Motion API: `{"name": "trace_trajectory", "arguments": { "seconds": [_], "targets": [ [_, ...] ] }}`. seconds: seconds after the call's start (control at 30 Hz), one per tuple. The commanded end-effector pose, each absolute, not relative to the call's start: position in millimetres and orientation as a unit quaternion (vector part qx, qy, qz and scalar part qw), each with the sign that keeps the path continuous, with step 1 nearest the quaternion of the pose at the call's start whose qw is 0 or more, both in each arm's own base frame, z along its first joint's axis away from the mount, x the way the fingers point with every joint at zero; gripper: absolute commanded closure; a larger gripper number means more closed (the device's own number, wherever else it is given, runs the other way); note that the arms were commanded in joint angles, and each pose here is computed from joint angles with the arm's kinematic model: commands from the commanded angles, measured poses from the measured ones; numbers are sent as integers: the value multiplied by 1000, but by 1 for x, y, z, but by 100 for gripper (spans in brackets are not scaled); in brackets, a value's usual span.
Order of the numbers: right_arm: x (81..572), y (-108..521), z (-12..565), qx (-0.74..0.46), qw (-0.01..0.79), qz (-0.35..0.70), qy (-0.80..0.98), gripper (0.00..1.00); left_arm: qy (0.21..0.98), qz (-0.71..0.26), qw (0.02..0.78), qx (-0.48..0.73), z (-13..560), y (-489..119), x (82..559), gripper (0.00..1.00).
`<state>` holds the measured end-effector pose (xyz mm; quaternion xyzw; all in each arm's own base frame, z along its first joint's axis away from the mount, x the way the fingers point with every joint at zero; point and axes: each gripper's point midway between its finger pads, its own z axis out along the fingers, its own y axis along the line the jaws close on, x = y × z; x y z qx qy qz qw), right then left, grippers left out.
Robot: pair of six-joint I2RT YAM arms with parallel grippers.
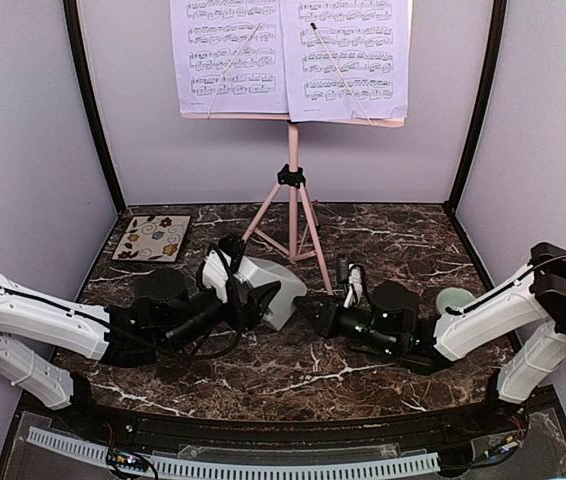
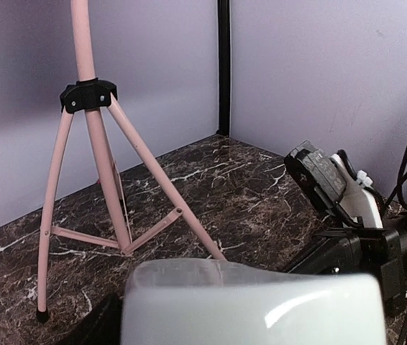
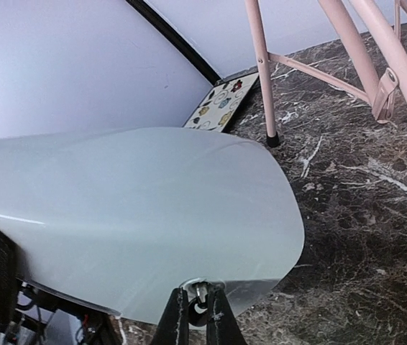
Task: Set up the instrument practice props
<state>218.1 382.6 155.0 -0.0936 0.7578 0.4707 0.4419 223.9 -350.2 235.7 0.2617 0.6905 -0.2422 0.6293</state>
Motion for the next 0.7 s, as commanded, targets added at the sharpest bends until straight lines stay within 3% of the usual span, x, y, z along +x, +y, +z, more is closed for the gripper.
{"name": "trace_trajectory", "arguments": {
  "seconds": [0.0, 0.43, 0.67],
  "targets": [
    [241, 355, 197, 6, 437, 562, 702, 100, 585, -325, 693, 268, 307, -350, 197, 82],
    [251, 331, 225, 129, 342, 710, 601, 100, 497, -316, 724, 359, 324, -359, 161, 84],
    [248, 334, 210, 136, 319, 733, 585, 100, 555, -297, 702, 334, 322, -363, 179, 86]
  ]
}}
